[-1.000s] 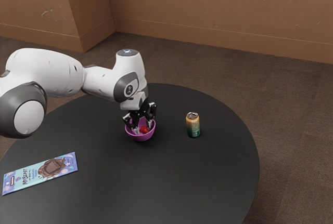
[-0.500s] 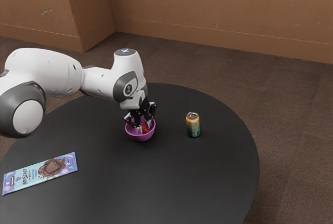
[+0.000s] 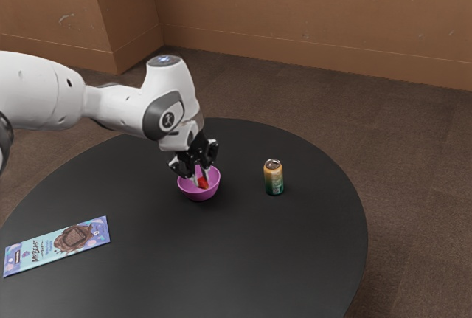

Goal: Take strawberry from the bowl

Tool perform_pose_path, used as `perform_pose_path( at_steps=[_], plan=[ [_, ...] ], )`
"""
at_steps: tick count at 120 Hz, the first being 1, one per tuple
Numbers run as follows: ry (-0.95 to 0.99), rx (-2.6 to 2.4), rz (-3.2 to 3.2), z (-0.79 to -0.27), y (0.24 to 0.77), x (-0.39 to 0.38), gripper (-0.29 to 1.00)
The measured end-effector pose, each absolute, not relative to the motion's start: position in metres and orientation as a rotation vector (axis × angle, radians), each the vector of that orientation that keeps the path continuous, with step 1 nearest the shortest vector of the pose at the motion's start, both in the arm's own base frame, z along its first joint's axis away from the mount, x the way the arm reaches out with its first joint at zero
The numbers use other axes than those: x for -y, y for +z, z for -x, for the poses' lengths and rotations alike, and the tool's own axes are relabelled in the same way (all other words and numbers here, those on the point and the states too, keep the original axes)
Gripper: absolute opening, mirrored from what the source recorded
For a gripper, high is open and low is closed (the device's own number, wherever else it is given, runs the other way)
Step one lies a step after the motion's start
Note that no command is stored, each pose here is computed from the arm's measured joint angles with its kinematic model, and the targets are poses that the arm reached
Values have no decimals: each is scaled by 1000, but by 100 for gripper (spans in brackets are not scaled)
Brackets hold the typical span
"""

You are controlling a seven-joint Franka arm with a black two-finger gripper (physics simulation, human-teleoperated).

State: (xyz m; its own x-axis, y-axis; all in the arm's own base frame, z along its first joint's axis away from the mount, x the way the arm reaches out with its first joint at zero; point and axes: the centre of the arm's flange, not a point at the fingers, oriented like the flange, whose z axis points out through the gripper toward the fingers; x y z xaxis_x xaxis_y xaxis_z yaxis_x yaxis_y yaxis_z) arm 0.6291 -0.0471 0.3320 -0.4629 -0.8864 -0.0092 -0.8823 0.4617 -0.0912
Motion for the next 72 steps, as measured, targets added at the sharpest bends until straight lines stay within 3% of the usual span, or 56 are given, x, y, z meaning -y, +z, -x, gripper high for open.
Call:
perform_pose_path(
  at_steps=[44, 72],
  plan=[
    [-61, -2691, 1651, -571, 305, 92, 4],
    [-44, -2669, 1697, -567, 303, 102, 42]
  ],
)
